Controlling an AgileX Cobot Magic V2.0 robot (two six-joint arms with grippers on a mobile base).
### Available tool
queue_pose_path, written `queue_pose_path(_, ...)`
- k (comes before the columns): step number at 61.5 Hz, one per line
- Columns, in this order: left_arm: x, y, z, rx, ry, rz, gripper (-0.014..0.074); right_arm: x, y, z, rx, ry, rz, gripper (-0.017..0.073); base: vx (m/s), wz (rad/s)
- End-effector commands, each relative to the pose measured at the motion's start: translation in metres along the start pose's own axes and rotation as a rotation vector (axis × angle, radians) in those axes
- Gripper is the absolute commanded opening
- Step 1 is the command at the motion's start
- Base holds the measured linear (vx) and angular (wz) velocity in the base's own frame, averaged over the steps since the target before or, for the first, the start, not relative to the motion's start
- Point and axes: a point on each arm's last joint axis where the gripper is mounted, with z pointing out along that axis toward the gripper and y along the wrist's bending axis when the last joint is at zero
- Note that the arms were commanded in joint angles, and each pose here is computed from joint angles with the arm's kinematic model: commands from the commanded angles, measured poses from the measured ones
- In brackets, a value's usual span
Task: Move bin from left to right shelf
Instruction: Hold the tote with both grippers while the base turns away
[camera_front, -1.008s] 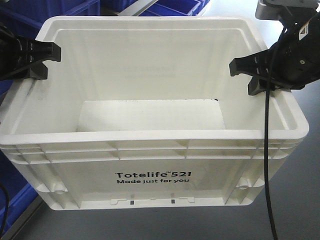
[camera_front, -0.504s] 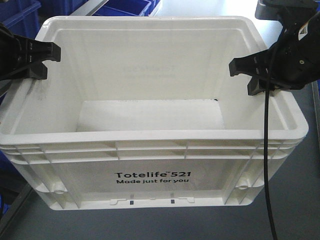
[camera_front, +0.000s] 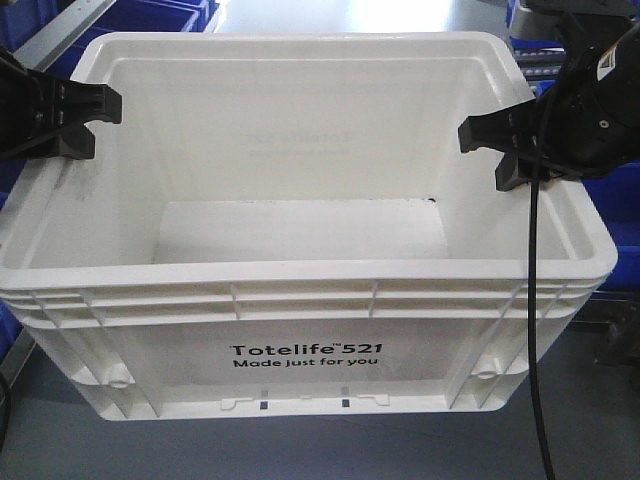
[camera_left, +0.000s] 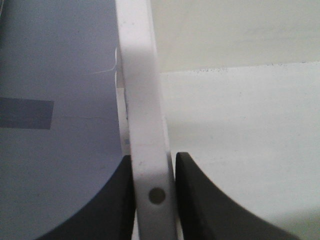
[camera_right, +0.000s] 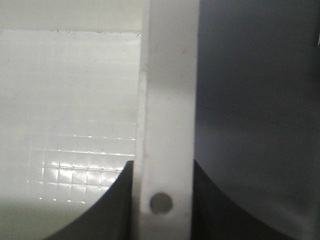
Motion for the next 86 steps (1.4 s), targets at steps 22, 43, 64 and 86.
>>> queue_pose_path(22,-0.0124,0.0038,-0.0252,-0.02,-0.17,0.043,-0.0006,-0.008,-0.005,-0.0316,0.012,-0.171,-0.029,0.005,0.2,-0.34)
queue_pose_path(43,-0.0124,0.0038,-0.0252,-0.02,-0.17,0.043,-0.0006,-0.008,-0.005,-0.0316,0.012,-0.171,-0.029,0.005,0.26,-0.13)
queue_pose_path(64,-0.0124,0.0038,-0.0252,-0.02,-0.17,0.043,-0.0006,-0.008,-0.005,-0.0316,0.012,-0.171,-0.029,0.005,0.33,0.05)
queue_pose_path(86,-0.0124,0.0038,-0.0252,-0.02,-0.17,0.043,-0.0006,-0.008,-0.005,-0.0316,0.012,-0.171,-0.029,0.005,0.37,0.01)
